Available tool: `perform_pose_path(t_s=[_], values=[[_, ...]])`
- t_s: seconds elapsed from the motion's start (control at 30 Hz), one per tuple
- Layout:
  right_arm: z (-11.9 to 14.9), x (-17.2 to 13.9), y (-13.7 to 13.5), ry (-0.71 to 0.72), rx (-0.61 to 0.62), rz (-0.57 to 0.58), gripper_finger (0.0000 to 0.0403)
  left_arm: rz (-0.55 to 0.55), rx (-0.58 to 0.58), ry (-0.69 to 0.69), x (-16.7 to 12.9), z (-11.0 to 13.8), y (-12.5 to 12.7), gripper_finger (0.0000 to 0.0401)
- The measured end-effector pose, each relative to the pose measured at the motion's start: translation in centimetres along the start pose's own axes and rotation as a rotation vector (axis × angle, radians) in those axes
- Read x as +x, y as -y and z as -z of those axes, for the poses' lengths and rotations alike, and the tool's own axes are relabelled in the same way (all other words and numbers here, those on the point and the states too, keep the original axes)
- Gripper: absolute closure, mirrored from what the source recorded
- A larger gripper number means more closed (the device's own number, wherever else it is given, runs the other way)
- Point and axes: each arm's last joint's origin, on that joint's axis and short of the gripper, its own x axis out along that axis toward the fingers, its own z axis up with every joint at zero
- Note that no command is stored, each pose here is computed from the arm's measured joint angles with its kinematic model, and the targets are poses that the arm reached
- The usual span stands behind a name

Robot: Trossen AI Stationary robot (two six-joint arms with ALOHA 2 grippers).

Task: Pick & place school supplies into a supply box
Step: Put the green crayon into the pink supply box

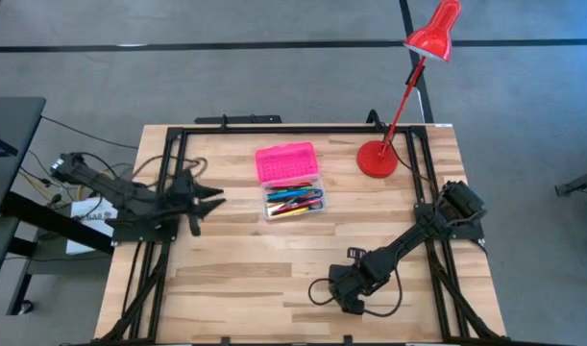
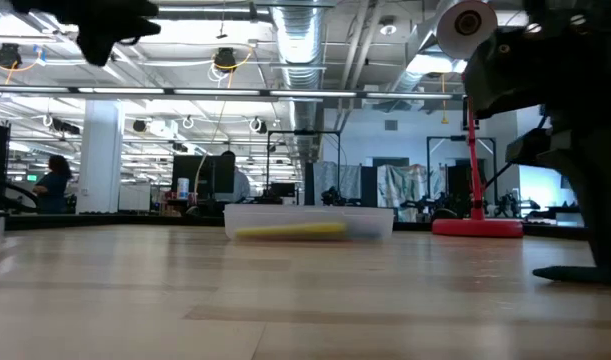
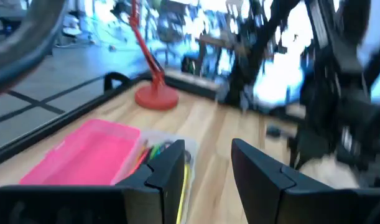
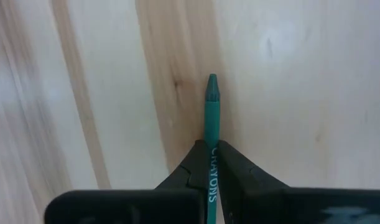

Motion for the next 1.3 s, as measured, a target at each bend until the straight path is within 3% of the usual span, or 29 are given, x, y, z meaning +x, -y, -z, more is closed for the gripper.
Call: perform_pose_path(t_s=[0.2,0.33,0.47,0.87,1.1,1.3], values=[[-1.2,-0.4,1.2,0.033,-0.009,-0.009,0.0402,0.004,-0.141,0.108,-2.0,1.5,-2.5,0.0276],[-2.8,-0.7,3.0,0.066,-0.011,0.04,0.0403,0.009,-0.158,0.121,-2.8,1.6,-3.2,0.0276],[-4.9,-2.1,4.8,0.089,-0.042,0.016,0.0403,0.007,-0.149,0.116,-2.9,1.6,-3.4,0.0276],[-11.6,-7.3,13.2,0.187,-0.164,0.104,0.0403,-0.056,-0.204,0.002,-2.8,3.1,-3.8,0.0276],[-13.3,-8.0,18.7,0.235,-0.14,0.15,0.0403,-0.062,-0.221,-0.008,-2.8,3.3,-3.9,0.0276],[-14.4,-8.0,20.8,0.316,-0.191,0.132,0.04,-0.068,-0.227,-0.005,-2.8,3.3,-3.9,0.0276]])
